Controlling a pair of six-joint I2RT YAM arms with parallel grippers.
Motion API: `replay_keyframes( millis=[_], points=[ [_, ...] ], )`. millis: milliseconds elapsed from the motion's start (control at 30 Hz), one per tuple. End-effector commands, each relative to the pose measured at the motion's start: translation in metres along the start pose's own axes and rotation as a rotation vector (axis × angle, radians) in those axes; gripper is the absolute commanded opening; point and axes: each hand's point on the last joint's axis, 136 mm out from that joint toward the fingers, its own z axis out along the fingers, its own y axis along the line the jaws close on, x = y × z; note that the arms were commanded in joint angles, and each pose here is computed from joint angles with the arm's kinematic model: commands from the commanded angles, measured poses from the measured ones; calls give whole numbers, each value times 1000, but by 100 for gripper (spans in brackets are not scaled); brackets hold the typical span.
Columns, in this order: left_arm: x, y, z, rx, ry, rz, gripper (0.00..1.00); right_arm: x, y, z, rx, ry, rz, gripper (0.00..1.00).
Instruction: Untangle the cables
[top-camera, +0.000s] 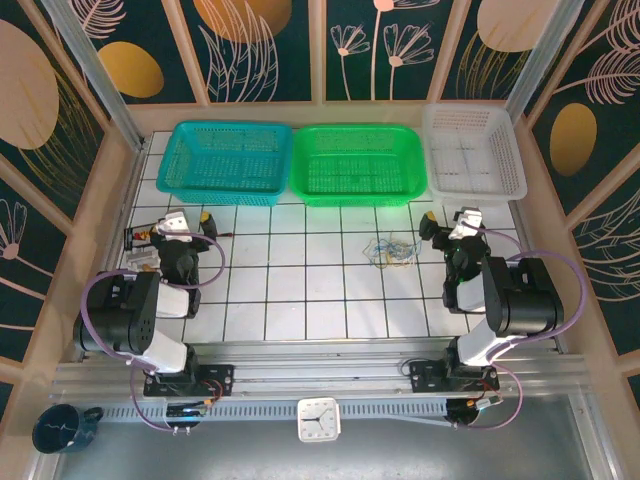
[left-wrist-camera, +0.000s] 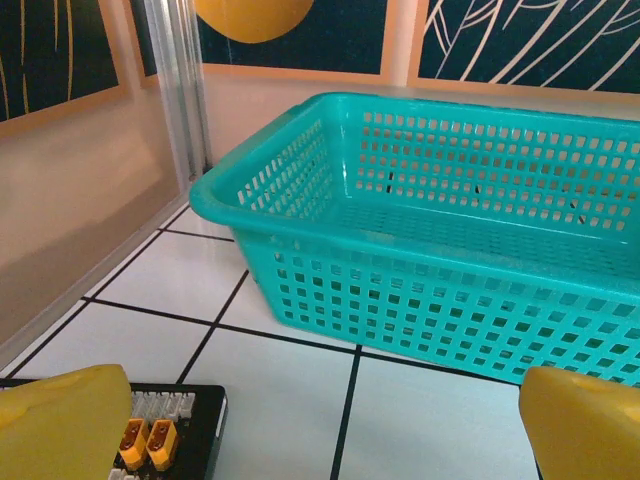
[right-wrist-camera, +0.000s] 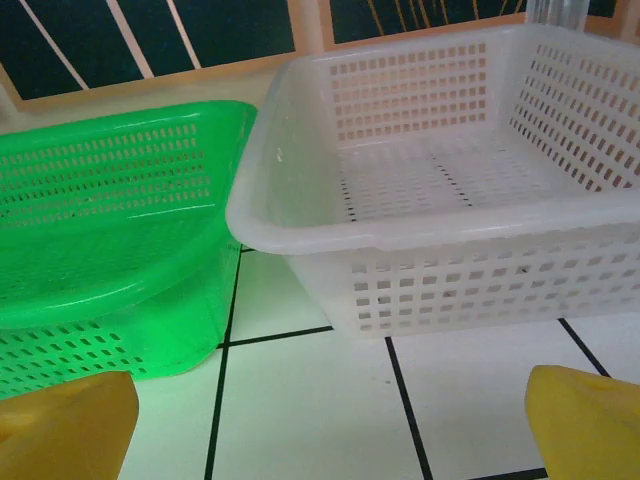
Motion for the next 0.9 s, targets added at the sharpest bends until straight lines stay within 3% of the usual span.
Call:
replay_keyframes(
  millis=[0,467,700,867],
  points=[
    [-10,3,-2,-12,-45,-31,99,-7,2,1,-17,-20,-16,99],
    [-8,-4,2,23,-29,-13,99,-7,2,1,-17,-21,-15,99],
    [-12,13,-3,-68,-57,-58,99,-7,2,1,-18,-21,-15,99],
    [-11,10,-2,-52,-51,-51,99,-7,2,2,-21,-20,-14,99]
  ],
)
